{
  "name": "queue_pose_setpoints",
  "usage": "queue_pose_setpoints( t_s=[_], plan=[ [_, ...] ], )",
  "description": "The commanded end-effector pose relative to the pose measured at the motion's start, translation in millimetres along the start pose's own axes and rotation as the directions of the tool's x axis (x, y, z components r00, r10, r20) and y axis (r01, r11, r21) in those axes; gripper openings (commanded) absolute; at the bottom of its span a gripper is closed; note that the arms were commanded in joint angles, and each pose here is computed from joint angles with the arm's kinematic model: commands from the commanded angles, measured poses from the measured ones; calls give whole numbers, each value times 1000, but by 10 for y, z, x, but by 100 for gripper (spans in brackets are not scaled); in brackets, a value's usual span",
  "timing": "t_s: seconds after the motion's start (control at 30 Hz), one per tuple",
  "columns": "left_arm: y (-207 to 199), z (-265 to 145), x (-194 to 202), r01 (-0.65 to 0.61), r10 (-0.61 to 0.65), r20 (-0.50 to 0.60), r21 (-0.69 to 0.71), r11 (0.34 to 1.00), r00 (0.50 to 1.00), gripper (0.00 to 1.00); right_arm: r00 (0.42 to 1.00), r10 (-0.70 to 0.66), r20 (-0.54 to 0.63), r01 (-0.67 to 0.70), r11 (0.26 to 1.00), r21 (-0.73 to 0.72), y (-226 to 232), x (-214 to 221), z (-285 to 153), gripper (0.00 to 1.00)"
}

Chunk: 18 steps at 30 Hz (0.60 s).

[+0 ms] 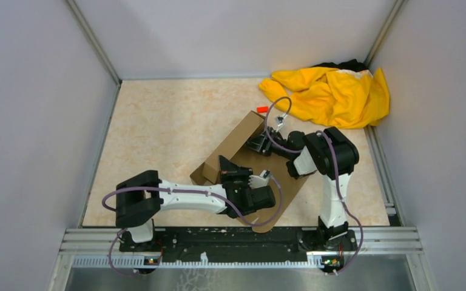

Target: Fold the paper box

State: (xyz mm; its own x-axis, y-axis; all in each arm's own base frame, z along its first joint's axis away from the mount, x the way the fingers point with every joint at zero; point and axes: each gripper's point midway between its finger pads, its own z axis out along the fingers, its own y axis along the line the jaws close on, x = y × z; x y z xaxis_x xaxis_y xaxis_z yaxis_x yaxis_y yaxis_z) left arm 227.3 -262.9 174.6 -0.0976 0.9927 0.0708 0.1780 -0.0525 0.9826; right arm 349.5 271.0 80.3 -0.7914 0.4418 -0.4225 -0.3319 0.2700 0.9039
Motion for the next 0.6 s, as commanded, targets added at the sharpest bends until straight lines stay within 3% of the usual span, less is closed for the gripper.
queue_pose_setpoints(
  t_s=[0.0, 0.33, 0.5, 0.57],
  plan=[
    [-708, -38, -191, -16, -9, 97, 258, 966, 995, 0, 997, -82, 10, 83, 990, -113, 289, -72, -160, 57],
    [-762, -43, -195, -14, -13, 98, 272, 962, 995, 0, 992, -122, -26, 118, 986, -121, 266, 12, -427, 59],
    [-768, -44, -191, -12, -16, 98, 276, 961, 995, 0, 981, -193, 8, 193, 981, -16, 152, -61, -548, 61],
    [-762, -44, -192, -9, -19, 99, 276, 961, 995, 0, 958, -286, 14, 285, 957, 47, 158, -159, -572, 63]
  ],
)
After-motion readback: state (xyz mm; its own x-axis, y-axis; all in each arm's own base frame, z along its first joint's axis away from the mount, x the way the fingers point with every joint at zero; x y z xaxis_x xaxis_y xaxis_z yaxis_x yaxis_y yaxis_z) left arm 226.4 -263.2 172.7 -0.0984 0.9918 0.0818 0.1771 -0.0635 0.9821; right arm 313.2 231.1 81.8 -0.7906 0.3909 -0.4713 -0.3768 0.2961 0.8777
